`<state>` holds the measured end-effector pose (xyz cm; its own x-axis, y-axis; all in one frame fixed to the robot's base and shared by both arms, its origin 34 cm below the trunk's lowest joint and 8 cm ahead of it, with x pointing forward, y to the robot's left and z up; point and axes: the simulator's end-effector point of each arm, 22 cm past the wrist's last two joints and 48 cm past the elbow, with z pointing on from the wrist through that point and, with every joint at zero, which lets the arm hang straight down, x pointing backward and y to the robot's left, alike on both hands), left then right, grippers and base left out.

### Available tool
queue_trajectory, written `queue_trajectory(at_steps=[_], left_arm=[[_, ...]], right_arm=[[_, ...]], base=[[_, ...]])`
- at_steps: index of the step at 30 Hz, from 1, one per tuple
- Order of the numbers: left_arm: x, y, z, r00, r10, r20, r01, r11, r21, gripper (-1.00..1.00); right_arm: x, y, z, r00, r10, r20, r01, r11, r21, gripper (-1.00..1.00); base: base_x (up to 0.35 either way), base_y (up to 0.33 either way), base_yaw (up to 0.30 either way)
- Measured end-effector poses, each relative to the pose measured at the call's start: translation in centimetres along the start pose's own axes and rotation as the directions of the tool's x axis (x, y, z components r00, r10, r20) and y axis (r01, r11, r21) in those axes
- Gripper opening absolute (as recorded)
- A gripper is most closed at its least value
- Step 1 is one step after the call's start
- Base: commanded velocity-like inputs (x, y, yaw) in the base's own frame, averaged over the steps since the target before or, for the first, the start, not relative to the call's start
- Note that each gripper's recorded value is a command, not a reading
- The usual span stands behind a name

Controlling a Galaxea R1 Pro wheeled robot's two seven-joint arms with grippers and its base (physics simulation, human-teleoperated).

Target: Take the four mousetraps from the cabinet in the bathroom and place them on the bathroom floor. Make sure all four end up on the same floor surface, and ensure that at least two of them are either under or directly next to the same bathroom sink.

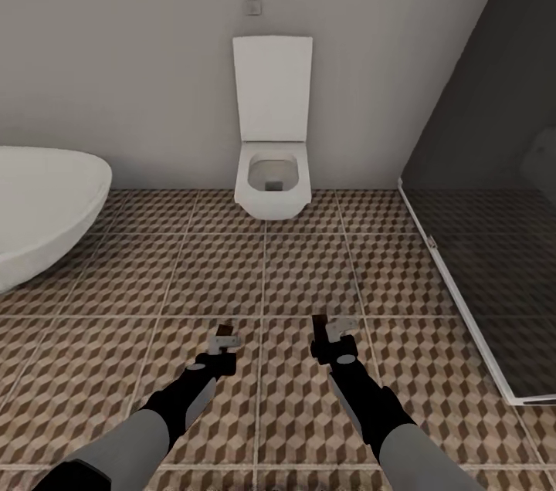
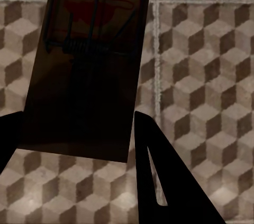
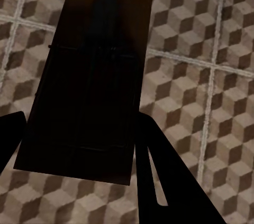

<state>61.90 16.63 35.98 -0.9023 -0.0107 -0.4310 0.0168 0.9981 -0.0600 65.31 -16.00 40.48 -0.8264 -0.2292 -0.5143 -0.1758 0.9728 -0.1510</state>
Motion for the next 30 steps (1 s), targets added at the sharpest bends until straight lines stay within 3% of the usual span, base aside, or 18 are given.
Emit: queue_trajectory(at_steps=[30], left_arm=[[6.1,0.5,6.4,0.999,-0.003,-0.046,0.003,1.000,0.000,-1.00]], right_arm=[[6.6,1.9,5.9,0.999,-0.004,-0.047,0.003,1.000,-0.014,-1.00]], base=[[0.000,0.000,0.000]])
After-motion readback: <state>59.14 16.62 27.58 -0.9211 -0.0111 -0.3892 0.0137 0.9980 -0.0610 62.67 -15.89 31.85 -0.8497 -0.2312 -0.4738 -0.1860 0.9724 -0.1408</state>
